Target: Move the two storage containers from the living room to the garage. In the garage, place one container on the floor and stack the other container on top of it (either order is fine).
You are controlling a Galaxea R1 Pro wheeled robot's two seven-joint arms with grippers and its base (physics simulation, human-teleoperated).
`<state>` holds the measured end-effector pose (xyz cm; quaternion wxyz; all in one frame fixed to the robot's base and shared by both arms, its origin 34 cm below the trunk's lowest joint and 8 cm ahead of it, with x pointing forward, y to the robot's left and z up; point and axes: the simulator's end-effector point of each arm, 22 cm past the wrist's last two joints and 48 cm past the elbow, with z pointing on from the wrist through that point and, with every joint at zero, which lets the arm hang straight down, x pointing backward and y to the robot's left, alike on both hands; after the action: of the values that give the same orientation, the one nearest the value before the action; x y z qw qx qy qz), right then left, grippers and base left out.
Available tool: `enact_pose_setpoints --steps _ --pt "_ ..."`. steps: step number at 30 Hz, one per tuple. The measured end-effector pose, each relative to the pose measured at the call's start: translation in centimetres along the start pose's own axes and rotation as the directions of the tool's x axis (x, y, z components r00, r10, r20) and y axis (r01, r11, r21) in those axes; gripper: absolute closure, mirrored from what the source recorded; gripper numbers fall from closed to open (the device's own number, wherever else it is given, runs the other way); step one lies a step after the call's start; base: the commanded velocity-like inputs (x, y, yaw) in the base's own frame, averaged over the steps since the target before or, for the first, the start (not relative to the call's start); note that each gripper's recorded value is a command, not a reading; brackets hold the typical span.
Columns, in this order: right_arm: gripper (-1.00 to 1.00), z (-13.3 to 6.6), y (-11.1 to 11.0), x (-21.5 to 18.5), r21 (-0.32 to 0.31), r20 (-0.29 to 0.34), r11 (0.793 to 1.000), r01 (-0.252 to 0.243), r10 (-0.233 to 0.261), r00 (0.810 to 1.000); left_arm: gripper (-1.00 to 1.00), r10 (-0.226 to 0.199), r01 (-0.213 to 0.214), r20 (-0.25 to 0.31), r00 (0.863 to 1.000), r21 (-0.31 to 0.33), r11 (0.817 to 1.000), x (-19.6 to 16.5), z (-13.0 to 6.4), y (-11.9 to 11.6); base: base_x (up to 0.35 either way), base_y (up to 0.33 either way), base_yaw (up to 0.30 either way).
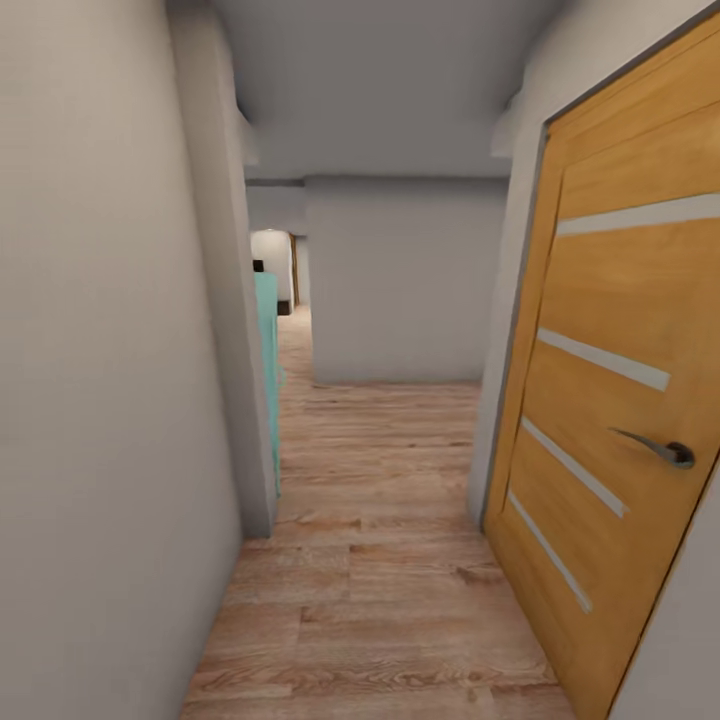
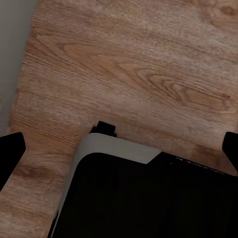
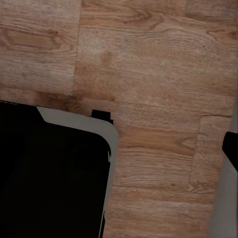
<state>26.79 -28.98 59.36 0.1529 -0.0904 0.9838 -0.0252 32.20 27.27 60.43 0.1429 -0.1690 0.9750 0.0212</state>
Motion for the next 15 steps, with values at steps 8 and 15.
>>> enact_pose_setpoints --steps 8,15 --pt "-1.0 0.0 0.0 0.01 -0.001 0.0 1.0 -0.001 0.001 1.0 -1.0 0.001 -0.001 0.0 1.0 0.0 1.0 -0.03 0.0 -0.02 0.318 0.0 0.097" --pt "-1.0 0.0 -0.08 -0.03 0.0 0.002 1.0 -0.002 0.002 1.0 -1.0 0.001 -0.001 -0.001 1.0 0.0 1.0 0.01 0.0 -0.02 0.318 0.0 0.005"
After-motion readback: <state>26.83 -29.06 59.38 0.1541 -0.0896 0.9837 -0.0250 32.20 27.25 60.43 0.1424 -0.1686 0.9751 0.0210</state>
